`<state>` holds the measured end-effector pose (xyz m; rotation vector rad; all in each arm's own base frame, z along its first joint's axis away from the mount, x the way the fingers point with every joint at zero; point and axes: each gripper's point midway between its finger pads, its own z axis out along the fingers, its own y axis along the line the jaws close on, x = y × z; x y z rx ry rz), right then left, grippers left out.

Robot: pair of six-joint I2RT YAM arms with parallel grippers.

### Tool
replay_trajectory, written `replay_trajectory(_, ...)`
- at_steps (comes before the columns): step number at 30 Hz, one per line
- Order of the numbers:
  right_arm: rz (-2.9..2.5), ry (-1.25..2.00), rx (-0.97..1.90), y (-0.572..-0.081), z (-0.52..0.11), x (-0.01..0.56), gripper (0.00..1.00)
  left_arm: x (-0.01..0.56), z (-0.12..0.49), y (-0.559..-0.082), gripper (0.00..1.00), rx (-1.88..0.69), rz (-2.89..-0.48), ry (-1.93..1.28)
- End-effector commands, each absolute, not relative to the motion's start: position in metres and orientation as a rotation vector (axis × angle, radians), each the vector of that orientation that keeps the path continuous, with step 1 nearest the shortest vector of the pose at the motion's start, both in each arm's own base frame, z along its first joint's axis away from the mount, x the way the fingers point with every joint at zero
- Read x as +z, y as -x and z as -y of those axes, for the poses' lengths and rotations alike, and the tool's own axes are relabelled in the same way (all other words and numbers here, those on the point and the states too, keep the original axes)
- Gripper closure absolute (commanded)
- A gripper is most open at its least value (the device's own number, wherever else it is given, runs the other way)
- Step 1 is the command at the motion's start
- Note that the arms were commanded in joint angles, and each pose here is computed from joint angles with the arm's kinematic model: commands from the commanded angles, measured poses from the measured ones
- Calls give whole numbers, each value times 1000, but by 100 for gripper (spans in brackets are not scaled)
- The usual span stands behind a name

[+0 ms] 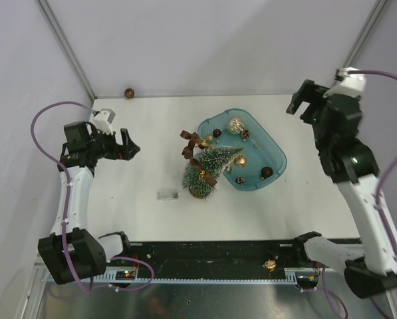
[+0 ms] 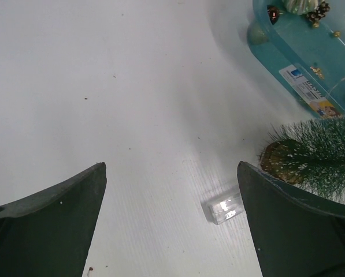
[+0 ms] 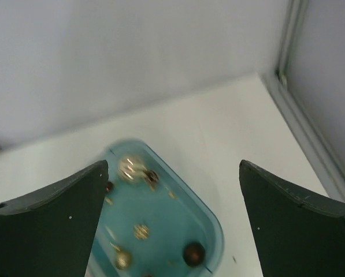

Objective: Decorate the small christmas tree

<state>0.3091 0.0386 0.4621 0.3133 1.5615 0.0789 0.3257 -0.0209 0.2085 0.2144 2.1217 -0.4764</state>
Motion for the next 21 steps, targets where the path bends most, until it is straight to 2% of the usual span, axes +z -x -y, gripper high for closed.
replay_trajectory(1, -1779, -355, 210, -339, -31, 382, 1, 227, 9, -325, 0, -384, -2069, -210)
replay_trajectory(9, -1939, -453, 141, -360, -4, 313, 1, 233, 8, -329, 0, -393, -2053, -203)
replay_trajectory(21, -1989, -286, 160, -366, -48, 270, 1, 239, 8, -332, 1, -387, -2025, -191)
